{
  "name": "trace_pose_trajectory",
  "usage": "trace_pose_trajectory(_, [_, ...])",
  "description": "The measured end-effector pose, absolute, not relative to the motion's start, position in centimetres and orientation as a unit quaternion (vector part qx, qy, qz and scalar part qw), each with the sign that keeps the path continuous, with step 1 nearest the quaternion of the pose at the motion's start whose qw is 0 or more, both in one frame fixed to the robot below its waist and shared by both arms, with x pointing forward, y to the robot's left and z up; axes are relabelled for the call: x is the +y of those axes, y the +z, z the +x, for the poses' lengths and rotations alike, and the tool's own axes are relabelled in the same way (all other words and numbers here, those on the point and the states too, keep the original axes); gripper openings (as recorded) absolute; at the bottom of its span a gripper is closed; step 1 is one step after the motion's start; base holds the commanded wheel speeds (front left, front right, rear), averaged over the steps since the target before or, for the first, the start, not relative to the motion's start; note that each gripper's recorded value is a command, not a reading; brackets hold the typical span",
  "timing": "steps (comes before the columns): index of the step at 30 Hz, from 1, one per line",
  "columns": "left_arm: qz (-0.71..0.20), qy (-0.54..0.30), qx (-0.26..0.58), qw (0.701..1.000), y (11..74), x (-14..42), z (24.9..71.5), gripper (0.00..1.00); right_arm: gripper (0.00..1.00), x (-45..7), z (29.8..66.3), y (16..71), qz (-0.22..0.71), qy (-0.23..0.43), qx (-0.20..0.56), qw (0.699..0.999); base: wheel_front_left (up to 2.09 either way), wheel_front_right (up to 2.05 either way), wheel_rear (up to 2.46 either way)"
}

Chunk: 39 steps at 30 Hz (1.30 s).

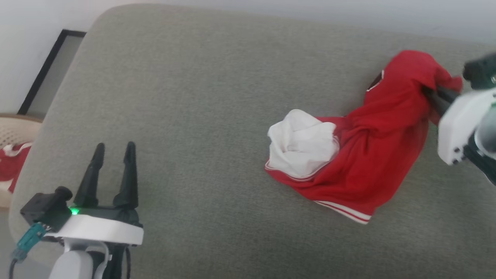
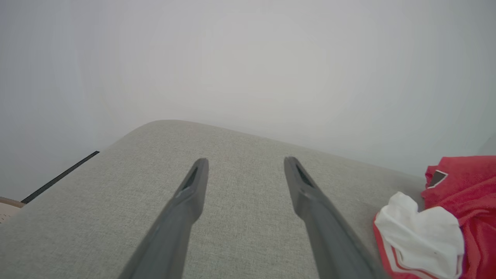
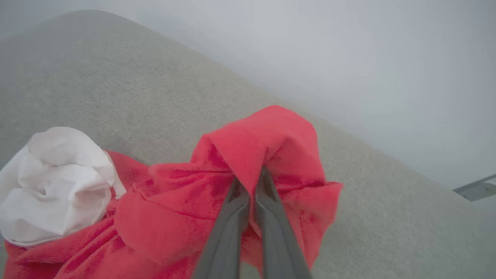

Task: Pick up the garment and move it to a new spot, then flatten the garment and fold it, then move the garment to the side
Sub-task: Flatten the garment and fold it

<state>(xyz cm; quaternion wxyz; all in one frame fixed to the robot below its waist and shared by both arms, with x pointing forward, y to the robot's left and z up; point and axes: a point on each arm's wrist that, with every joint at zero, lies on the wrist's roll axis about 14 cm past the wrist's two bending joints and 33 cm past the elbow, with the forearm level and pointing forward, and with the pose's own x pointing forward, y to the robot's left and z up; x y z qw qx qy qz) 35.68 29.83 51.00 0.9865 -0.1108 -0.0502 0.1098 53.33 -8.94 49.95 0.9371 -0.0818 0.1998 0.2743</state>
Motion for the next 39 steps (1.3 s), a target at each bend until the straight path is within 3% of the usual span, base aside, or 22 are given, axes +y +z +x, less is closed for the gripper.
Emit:
trace_pose_trajectory(15, [-0.115, 0.135, -0.042, 0.983, 50.6, 30.5, 35.2, 1.0, 0.0, 5.5, 54.4, 48.8, -0.101, 0.419, 0.198, 0.88, 0.0, 0.0, 0.0])
trace_pose_trajectory(20, [-0.115, 0.146, -0.035, 0.982, 50.1, 30.8, 34.9, 1.0, 0.0, 8.3, 53.0, 45.0, -0.107, 0.448, 0.249, 0.852, 0.0, 0.0, 0.0])
trace_pose_trajectory(23, [-0.116, 0.147, -0.034, 0.982, 50.1, 30.8, 34.9, 1.0, 1.0, 8.2, 52.9, 44.1, -0.114, 0.448, 0.265, 0.846, 0.0, 0.0, 0.0])
trace_pose_trajectory(30, [-0.114, 0.146, -0.041, 0.982, 50.4, 31.2, 35.3, 1.0, 1.0, 7.4, 53.8, 46.8, -0.103, 0.444, 0.241, 0.857, 0.0, 0.0, 0.0])
trace_pose_trajectory(39, [-0.112, 0.133, -0.056, 0.983, 51.3, 31.0, 35.6, 1.0, 1.0, 1.8, 56.0, 52.9, -0.088, 0.394, 0.146, 0.903, 0.0, 0.0, 0.0])
